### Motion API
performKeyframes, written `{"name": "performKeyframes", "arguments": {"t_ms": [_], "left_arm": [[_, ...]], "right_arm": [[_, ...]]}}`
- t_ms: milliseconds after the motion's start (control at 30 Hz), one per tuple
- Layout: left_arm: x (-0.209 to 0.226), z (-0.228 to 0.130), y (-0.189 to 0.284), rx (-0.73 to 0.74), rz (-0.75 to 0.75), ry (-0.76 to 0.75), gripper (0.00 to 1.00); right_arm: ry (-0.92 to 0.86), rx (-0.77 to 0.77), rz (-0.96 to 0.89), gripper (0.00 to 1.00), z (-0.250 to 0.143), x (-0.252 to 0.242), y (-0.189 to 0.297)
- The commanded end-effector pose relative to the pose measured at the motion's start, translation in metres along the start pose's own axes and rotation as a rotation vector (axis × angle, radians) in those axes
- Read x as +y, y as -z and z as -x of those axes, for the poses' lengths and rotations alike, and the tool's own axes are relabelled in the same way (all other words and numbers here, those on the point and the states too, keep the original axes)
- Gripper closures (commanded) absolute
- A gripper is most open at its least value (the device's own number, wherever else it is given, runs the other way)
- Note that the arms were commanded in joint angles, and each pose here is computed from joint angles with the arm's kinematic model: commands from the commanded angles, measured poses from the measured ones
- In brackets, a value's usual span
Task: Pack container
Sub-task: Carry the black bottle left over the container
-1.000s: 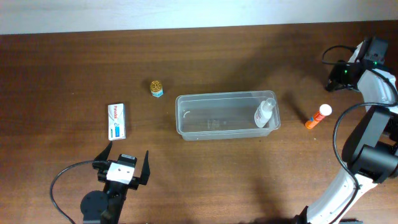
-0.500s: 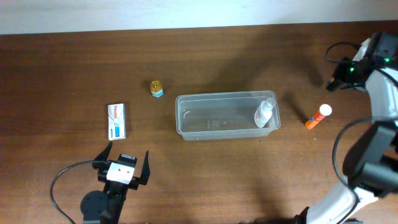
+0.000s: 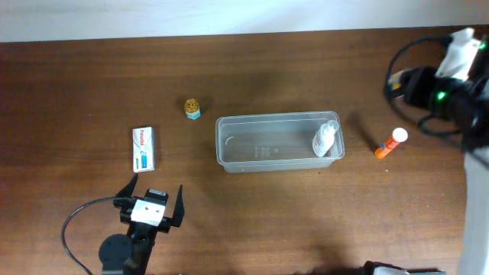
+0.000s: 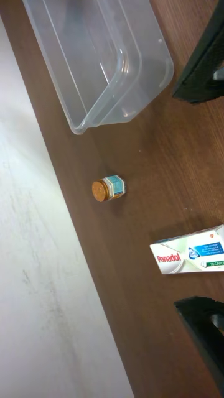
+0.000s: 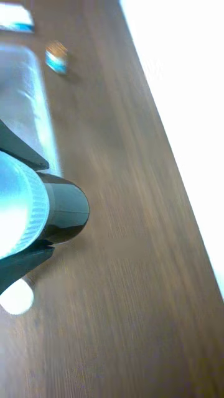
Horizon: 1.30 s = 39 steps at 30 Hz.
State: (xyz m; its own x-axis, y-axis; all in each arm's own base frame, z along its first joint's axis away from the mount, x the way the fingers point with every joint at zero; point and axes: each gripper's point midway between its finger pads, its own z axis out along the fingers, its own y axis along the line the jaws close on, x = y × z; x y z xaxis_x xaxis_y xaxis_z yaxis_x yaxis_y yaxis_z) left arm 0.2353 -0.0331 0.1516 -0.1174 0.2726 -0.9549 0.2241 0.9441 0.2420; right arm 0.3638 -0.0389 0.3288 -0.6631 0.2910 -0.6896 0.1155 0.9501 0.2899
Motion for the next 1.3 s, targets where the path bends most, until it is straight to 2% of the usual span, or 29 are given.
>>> {"name": "performKeyframes", "arguments": {"t_ms": [0,333,400,500,733,1100,1267], "left_arm": [[0.000,-0.001,0.000,-0.003,-0.001,-0.015,0.01],[0.000,-0.001,0.000,-0.002,-0.001,-0.015,0.01],[0.000,-0.001,0.000,-0.003,-0.001,-0.015,0.01],[0.000,-0.001,0.000,-0.002,-0.001,-0.015,0.01],[0.000,-0.001,0.000,-0.002,-0.001,-0.015,0.01],[0.000,-0.001,0.000,-0.003,-0.001,-0.015,0.01],[0.000,-0.001,0.000,-0.002,-0.001,-0.015,0.01]], "right_arm": [[0.069,0.004,0.069,0.78,-0.013,0.038,0.023],[0.184,0.168,0.186,0.78,-0.063,0.101,0.018],[0.199,0.188,0.164,0.78,-0.069,0.108,0.012],[0.227,0.210,0.081,0.78,-0.077,0.108,-0.003],[0.284,0.348,0.054,0.78,-0.110,0.124,-0.046],[0.312,0.541,-0.056,0.78,-0.152,0.112,-0.114],[0.313,0.576,-0.073,0.77,-0.161,0.109,-0.130]]}}
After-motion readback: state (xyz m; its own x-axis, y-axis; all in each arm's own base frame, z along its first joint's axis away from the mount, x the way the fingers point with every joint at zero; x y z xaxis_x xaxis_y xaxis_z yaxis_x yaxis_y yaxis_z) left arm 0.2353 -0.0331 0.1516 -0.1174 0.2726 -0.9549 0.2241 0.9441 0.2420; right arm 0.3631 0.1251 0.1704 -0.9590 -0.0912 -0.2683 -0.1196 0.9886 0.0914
